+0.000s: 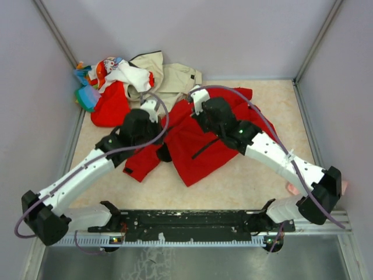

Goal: Zip up the jacket
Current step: Zip the zipper on the jacket.

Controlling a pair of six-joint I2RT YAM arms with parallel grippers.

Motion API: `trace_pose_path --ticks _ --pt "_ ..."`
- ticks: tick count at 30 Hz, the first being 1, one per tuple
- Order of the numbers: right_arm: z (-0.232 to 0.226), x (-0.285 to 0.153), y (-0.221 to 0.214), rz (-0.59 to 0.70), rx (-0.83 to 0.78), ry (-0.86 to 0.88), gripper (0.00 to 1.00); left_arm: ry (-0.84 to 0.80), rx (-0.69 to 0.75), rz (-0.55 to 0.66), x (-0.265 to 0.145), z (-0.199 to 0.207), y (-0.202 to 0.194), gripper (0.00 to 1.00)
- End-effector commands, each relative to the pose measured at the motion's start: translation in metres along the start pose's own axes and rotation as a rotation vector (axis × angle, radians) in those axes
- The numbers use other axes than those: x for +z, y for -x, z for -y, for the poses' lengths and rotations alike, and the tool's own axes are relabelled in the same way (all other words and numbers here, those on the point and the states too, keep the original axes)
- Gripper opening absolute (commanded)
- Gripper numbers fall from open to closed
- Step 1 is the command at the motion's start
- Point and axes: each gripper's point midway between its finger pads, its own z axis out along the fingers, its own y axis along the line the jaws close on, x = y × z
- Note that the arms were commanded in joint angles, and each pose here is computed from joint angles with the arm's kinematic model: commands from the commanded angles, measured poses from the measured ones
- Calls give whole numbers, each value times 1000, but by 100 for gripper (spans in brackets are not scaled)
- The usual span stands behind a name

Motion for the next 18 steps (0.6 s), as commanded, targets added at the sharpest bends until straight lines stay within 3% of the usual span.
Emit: trace_pose_path --ticks 1,5,9,13,18 --pt "61 -12 65 113 -43 -192 0 37 118 123 -1 -3 94 1" --pt "96 -28 113 201 -48 -280 0 58 186 223 -6 3 171 0" --pt "87 -39 143 266 -55 -198 0 -5 226 223 -13 20 194 0" --pt "61 -36 126 294 -12 -73 2 -76 199 171 -15 21 151 1" --pt "24 -22 76 278 78 63 29 -159 87 -60 -3 12 37 2"
